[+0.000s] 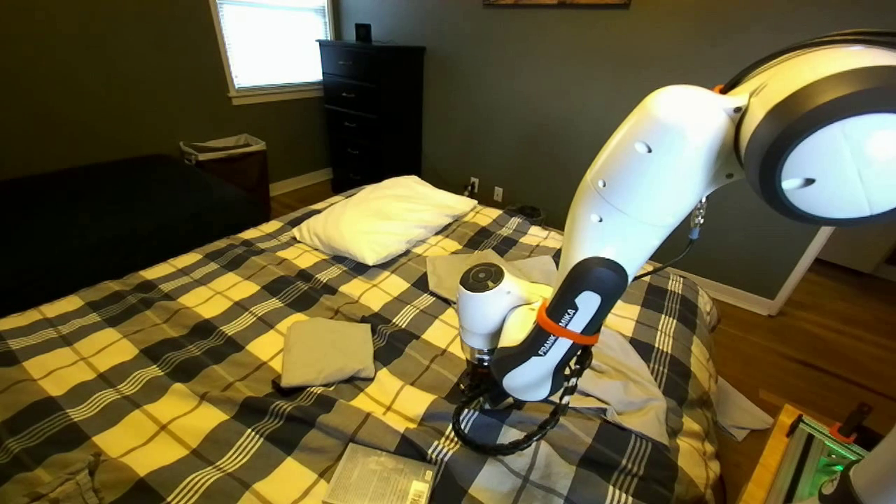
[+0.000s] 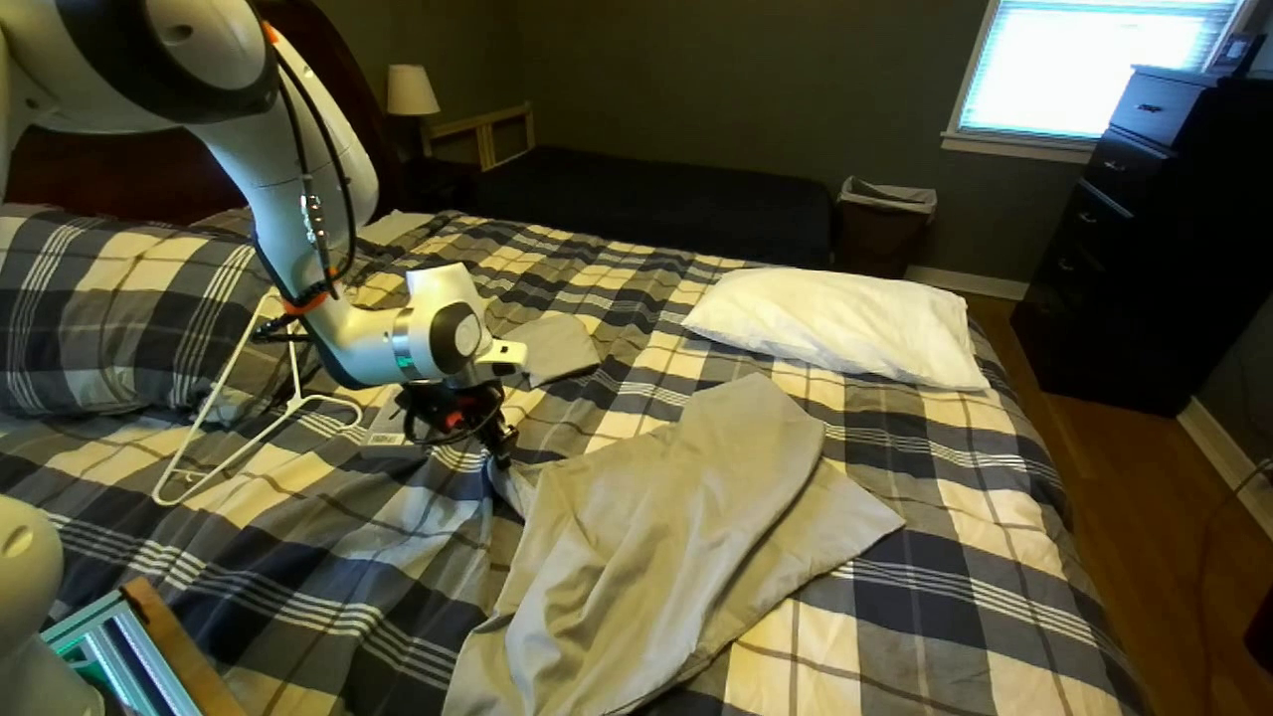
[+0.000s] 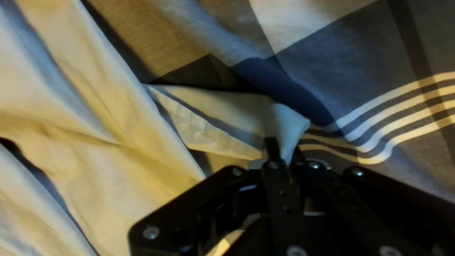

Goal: Straighten the grey pillow case.

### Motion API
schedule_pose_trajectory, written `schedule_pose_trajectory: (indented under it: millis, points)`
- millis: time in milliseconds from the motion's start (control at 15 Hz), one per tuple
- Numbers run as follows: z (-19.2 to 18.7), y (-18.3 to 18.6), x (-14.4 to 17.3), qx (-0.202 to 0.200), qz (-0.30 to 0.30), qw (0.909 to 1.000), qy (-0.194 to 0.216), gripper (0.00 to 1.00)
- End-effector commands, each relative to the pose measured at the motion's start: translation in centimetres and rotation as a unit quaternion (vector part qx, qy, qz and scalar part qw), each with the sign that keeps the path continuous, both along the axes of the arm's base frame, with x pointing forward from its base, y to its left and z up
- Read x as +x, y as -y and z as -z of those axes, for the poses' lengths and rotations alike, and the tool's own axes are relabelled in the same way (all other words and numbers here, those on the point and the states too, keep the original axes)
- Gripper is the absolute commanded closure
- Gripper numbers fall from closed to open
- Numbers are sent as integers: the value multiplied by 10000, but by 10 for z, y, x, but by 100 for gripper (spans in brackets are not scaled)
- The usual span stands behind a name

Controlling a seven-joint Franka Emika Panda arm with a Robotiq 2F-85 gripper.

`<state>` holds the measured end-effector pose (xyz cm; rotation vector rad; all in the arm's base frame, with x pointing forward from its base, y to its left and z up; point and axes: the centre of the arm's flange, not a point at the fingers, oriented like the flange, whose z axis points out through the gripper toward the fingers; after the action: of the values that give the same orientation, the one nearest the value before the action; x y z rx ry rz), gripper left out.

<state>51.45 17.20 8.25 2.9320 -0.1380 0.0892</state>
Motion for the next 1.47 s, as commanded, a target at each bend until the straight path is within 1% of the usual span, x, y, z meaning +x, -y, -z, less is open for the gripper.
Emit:
schedule_pose_trajectory:
  millis: [0, 67, 200, 400, 533, 733, 800, 867, 933, 1000, 1067, 1200, 1267, 1333, 1400]
  points:
    - [-1, -17, -12, 390, -661, 9966, -294, 100]
    - [-6, -27, -18, 479, -938, 9943, -158, 99]
    - [-18, -47, -26, 699, -1454, 9869, 32, 99]
    - [-47, -89, -40, 974, -2216, 9697, 340, 99]
    - [-64, -114, -52, 1172, -2711, 9540, 518, 99]
    - [-84, -143, -71, 1399, -3511, 9236, 640, 99]
    - [-71, -141, -55, 1234, -3117, 9402, 612, 98]
    - [-76, -149, -62, 1283, -3295, 9332, 634, 98]
    - [-80, -153, -66, 1301, -3391, 9296, 636, 98]
    - [-81, -154, -67, 1304, -3433, 9280, 637, 99]
    - [-77, -157, -64, 1361, -3390, 9283, 699, 99]
    - [-75, -163, -60, 1561, -3326, 9272, 737, 99]
    - [-74, -165, -60, 1576, -3251, 9297, 709, 73]
    - [-74, -166, -61, 1590, -3223, 9307, 681, 71]
    - [-75, -166, -63, 1621, -3185, 9314, 689, 65]
